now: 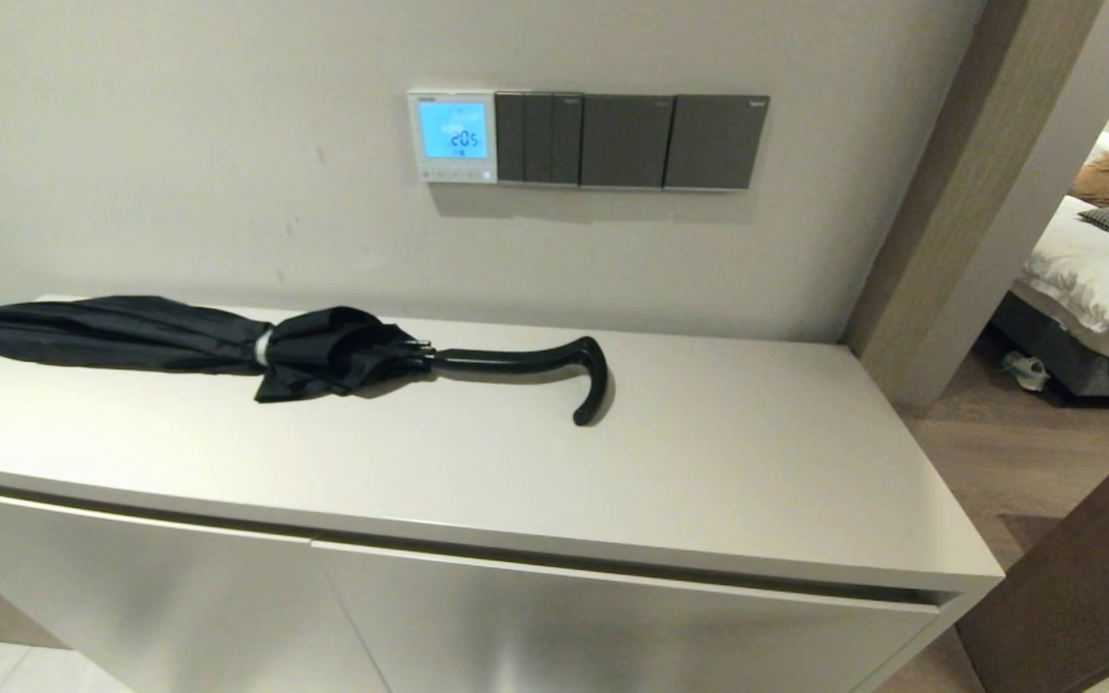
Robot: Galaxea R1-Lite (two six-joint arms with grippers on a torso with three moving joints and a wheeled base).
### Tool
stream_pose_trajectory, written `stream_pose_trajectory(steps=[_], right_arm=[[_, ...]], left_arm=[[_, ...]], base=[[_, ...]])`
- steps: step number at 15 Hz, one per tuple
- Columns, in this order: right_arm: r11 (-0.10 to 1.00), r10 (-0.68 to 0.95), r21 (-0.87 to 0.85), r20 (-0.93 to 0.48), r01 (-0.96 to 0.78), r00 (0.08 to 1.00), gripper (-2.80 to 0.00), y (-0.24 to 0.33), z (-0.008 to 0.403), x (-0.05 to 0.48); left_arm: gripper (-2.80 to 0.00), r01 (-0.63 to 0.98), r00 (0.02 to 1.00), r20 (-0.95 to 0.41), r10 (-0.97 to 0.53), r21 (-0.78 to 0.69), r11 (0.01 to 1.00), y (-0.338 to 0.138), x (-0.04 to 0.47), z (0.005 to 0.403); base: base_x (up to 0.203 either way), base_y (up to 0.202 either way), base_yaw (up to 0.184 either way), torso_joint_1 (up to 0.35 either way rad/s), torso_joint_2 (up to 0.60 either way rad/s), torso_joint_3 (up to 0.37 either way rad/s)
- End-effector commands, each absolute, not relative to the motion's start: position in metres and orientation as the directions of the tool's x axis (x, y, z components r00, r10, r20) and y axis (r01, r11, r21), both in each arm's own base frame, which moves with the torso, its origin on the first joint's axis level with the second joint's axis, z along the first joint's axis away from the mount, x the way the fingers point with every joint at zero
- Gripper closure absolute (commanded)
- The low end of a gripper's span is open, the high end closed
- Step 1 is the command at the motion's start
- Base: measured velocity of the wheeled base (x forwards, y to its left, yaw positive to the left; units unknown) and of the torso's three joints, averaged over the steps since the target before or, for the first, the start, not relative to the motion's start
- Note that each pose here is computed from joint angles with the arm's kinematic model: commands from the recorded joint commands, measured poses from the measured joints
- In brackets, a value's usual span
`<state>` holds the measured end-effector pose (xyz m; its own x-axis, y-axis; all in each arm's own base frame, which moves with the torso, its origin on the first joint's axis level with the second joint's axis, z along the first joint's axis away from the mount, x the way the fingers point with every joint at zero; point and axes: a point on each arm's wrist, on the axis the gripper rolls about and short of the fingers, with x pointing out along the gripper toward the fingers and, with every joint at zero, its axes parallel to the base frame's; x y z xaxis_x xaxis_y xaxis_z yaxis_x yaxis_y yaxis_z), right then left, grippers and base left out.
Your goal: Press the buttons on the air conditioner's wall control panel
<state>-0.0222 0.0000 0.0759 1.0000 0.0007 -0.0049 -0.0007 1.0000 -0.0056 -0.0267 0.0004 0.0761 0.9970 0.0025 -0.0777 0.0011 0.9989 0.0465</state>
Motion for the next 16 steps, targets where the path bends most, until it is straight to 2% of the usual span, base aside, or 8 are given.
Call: stream_pose_trajectory(steps=[1,16], right_arm=[[1.0,0.002,-0.006,-0.009,-0.002,1.0,0.0,0.0,0.0751,-0.0219],[1.0,0.002,-0.006,-0.009,-0.002,1.0,0.0,0.0,0.0751,-0.0219]], left_arm=[[0.0,0.001,0.997,-0.083,0.003,0.047,0.999,0.0004,-0.0267,0.0756],[0.0,0.01,0.998,-0.067,-0.008,0.037,0.999,0.0001,-0.0263,0.0762]], base=[[0.0,0.0,0.0,0.0,0.0,0.0],[0.0,0.0,0.0,0.0,0.0,0.0]])
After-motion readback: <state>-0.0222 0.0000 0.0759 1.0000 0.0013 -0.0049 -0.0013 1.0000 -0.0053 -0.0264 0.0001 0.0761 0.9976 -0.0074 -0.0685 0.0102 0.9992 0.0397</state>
